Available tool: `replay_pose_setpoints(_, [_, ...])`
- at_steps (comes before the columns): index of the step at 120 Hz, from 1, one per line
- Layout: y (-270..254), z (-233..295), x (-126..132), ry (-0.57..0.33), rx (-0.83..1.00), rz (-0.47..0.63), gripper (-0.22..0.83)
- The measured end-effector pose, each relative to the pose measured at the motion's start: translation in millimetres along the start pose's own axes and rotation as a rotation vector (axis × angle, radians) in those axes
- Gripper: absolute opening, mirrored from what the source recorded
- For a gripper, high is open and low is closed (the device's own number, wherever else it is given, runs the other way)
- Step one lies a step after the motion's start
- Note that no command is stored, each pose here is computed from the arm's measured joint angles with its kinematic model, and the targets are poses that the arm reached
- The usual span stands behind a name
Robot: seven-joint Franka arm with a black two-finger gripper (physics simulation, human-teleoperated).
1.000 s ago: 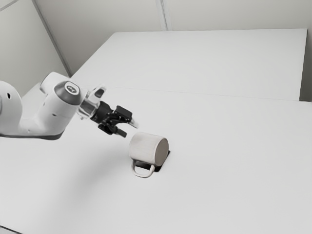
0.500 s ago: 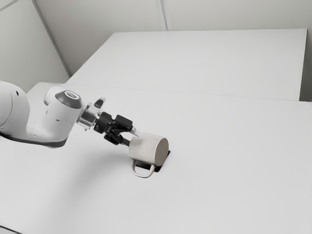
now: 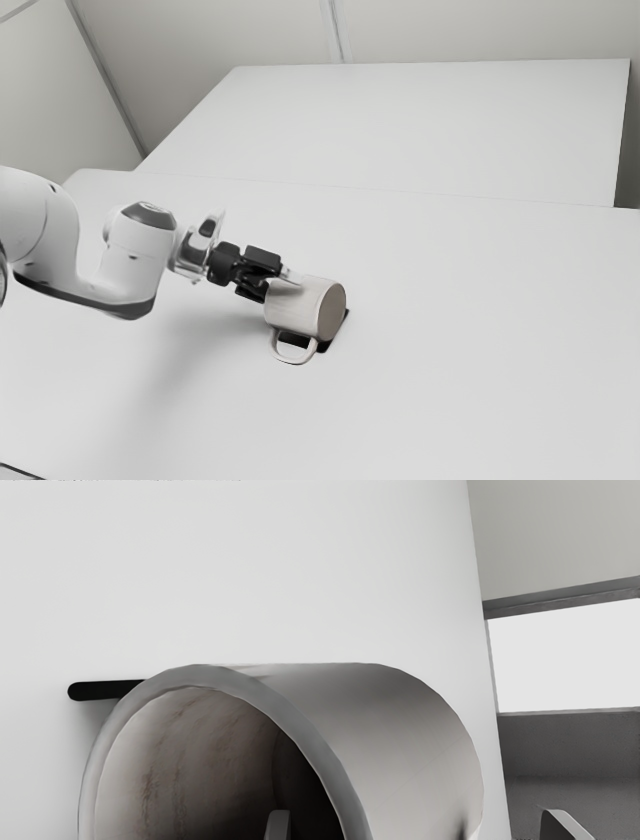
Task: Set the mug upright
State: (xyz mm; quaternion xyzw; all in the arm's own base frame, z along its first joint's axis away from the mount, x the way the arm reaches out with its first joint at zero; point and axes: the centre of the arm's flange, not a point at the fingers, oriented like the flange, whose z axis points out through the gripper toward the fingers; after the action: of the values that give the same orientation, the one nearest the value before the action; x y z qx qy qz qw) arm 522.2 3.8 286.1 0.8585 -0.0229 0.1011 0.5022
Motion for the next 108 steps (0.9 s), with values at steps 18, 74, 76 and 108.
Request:
replay_pose_setpoints(18, [1.2,5.9,-0.9,0.009,-0.032,0.037,0.29])
replay_pose_setpoints(74, [36.4,0.7,7.9,0.033,-0.064,0.194,-0.11])
replay_pose_setpoints(76, [38.1,0.1,8.3,0.034,-0.064,0.199,-0.11])
replay_pose_setpoints(108, [77.9,-23.4,33.2,0.025,-0.018,0.329,-0.12])
